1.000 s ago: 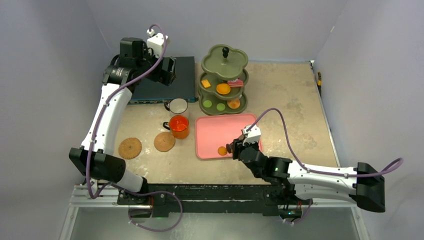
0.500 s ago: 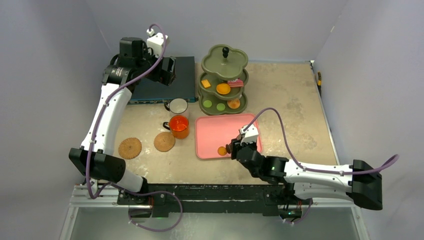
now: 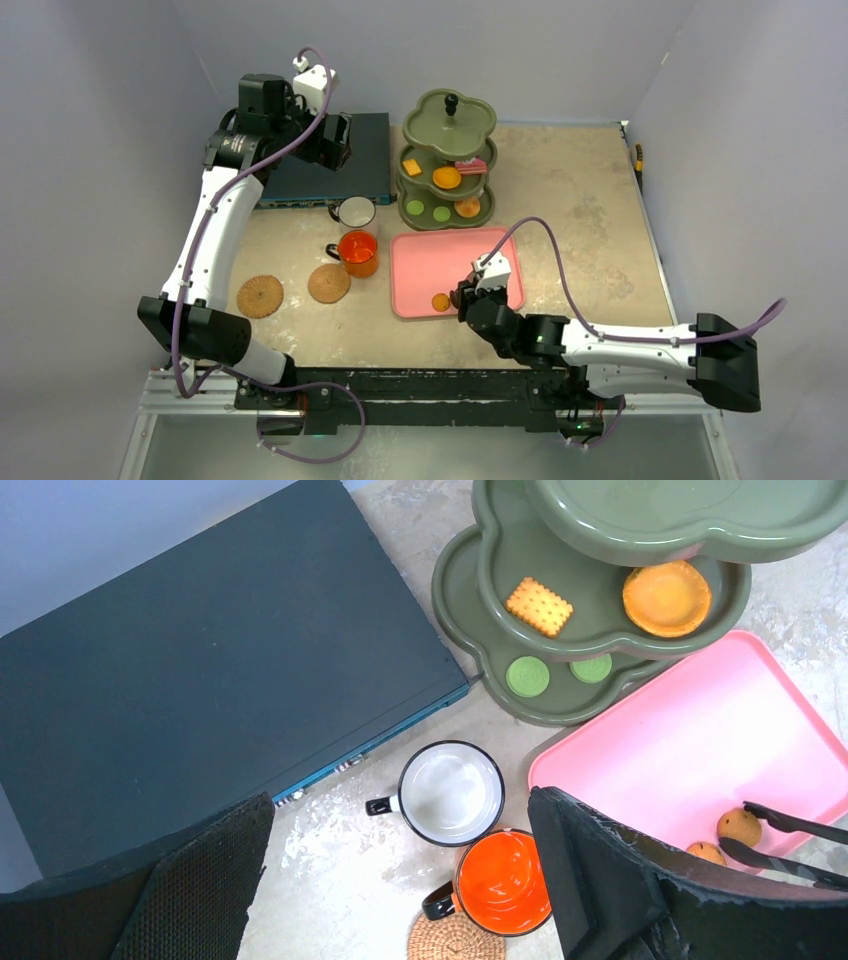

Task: Serve the afternoon tea

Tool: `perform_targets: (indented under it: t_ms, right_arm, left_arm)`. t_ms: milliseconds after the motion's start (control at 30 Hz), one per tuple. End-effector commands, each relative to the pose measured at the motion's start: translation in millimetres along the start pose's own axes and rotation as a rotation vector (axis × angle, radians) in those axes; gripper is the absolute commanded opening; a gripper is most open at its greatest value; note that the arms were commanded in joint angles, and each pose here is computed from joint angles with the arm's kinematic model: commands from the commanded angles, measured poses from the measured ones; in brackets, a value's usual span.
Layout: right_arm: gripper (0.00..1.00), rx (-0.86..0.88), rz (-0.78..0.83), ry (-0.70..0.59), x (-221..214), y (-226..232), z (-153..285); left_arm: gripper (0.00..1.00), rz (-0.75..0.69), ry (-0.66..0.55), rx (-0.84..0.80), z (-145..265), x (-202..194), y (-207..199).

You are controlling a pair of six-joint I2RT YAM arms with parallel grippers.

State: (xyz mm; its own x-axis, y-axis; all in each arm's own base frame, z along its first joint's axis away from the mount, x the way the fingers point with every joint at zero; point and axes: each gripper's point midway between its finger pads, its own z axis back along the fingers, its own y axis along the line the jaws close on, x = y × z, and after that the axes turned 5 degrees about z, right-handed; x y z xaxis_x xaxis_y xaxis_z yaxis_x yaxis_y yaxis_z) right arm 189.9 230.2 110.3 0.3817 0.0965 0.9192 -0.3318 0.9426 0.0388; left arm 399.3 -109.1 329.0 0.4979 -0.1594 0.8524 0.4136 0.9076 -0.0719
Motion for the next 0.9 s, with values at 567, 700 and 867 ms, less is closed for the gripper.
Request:
perform_targets:
  t_ms: [567, 700, 867]
  right_arm:
    - [0.37, -0.034, -0.053, -0.123, 59, 3, 11]
    - [0.39, -0.009, -0.040, -0.227, 105, 9, 19]
    - [0.40, 0.001, -0.028, -0.390, 181, 15, 24]
  left_arm:
    - [0.99, -0.005, -0.054, 0.005, 14, 18, -1]
    - [0.99, -0.006, -0.055, 0.006, 15, 18, -1]
    - [0.99, 0.000, -0.049, 0.006, 13, 15, 0]
